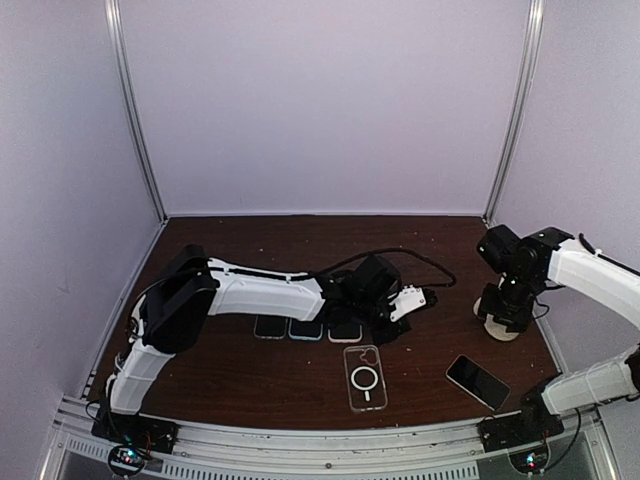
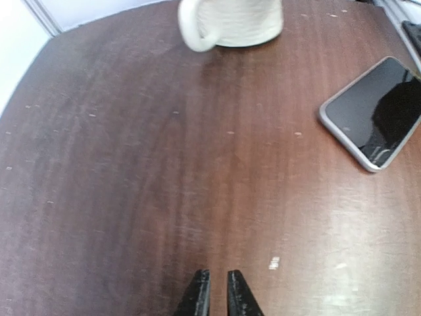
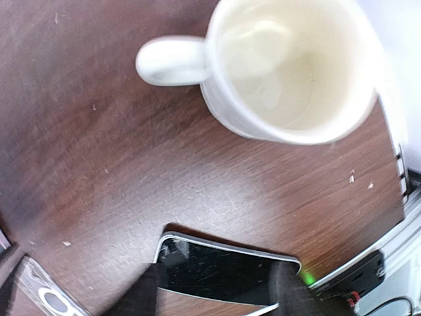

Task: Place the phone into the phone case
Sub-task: Move the phone to the corner of the board.

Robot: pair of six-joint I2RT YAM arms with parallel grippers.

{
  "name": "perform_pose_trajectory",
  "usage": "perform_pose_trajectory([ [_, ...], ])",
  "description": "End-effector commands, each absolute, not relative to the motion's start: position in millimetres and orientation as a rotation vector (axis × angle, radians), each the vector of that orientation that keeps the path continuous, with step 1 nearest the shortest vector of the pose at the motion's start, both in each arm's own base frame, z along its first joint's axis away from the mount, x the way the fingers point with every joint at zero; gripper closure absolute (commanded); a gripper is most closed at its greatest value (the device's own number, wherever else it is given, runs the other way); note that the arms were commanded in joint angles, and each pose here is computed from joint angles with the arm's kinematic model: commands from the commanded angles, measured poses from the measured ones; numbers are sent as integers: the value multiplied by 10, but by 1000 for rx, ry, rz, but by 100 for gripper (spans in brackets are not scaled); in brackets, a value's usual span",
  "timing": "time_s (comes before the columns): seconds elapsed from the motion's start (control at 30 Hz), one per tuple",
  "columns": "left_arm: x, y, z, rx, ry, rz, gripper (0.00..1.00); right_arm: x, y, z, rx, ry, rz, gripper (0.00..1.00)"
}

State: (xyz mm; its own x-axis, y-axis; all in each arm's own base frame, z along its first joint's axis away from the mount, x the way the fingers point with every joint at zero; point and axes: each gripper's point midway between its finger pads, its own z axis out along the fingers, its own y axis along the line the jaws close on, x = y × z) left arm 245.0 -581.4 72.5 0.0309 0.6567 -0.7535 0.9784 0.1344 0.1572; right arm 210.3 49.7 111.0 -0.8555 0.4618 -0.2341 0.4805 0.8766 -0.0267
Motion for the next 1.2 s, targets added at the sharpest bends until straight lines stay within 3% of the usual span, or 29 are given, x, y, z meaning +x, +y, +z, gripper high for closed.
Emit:
perform_pose_trajectory([
  [0.0,2170,-5918,964,1604,1661,-748,82,2023,305,1242,766,2728,-176,22],
  [0.03,2156,-5915,953,1600,1670,-764,78,2003,326,1210,770,2733,-151,17],
  [0.07,2136,-5911,943,1597,1681,-772,67,1970,352,1156,777,2747,-128,14],
  [0.17,2026,-5902,885,1628,1671,-774,48,1907,466,980,772,2791,-32,11],
  [0.43,1455,-6064,812,1822,1445,-781,24,1837,500,788,765,2803,18,5],
  [0.77,1293,-6054,672,1853,1417,-724,22,1853,691,204,876,2912,77,5],
  [1.03,1216,-5995,681,1855,1391,-728,22,1710,862,175,970,2912,231,11],
  [1.17,1244,-5949,710,1828,1383,-708,22,1621,1020,98,1020,2899,343,20],
])
